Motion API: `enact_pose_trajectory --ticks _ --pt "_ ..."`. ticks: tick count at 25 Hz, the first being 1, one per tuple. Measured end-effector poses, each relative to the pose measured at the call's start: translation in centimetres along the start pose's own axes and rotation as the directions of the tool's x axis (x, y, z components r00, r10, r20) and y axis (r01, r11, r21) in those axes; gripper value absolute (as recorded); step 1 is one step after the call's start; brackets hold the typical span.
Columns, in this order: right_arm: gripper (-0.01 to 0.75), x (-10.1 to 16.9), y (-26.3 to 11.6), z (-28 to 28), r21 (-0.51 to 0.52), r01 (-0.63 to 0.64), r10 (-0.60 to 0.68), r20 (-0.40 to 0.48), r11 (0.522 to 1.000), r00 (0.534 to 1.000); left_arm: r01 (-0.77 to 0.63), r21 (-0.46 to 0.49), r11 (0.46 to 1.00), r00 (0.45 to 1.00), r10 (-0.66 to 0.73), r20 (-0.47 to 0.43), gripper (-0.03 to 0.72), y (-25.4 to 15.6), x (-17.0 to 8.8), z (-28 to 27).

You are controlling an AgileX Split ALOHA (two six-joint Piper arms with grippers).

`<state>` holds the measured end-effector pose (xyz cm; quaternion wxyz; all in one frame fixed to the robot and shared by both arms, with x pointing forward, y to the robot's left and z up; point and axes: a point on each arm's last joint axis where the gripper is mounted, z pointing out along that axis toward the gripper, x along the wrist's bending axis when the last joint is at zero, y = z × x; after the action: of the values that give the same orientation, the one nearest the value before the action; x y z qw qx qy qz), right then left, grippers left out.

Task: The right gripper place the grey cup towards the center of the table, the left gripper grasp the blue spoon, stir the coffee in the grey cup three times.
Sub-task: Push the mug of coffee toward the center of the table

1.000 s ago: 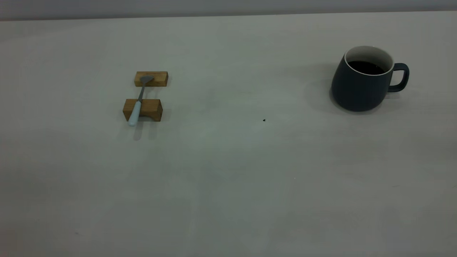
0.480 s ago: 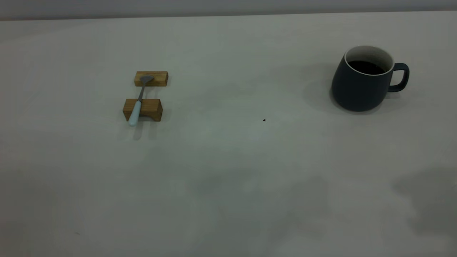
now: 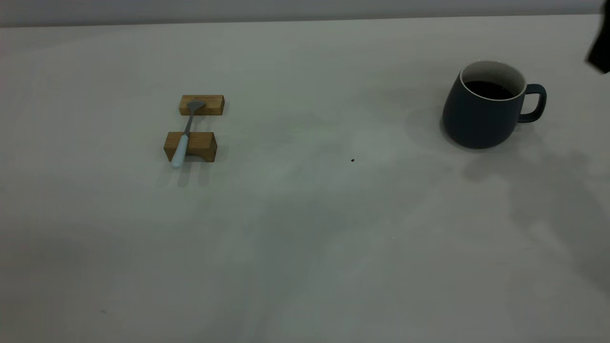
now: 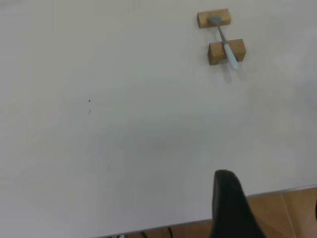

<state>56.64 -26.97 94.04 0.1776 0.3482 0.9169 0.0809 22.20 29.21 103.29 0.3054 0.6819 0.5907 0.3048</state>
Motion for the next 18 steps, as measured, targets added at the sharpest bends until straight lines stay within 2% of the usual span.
enact_pose_trajectory --ticks 3,6,13,18 --pt "0.579 -1.0 1.1 3.0 -0.003 0.175 -0.175 0.001 0.985 0.985 0.0 0.0 1.0 1.0 0.0 0.0 0.478 0.0 0.0 0.0" --pt "0.578 -2.2 1.4 5.7 -0.011 0.313 -0.312 0.017 0.95 0.95 0.0 0.0 1.0 1.0 0.0 0.0 0.478 0.0 0.0 0.0" --pt "0.575 -4.1 0.0 10.2 -0.021 0.415 -0.415 0.017 0.91 0.91 0.0 0.0 1.0 1.0 0.0 0.0 0.478 0.0 0.0 0.0" --pt "0.568 -4.3 -0.8 12.8 -0.034 0.421 -0.421 0.011 0.906 0.907 0.0 0.0 1.0 1.0 0.0 0.0 0.478 0.0 0.0 0.0"
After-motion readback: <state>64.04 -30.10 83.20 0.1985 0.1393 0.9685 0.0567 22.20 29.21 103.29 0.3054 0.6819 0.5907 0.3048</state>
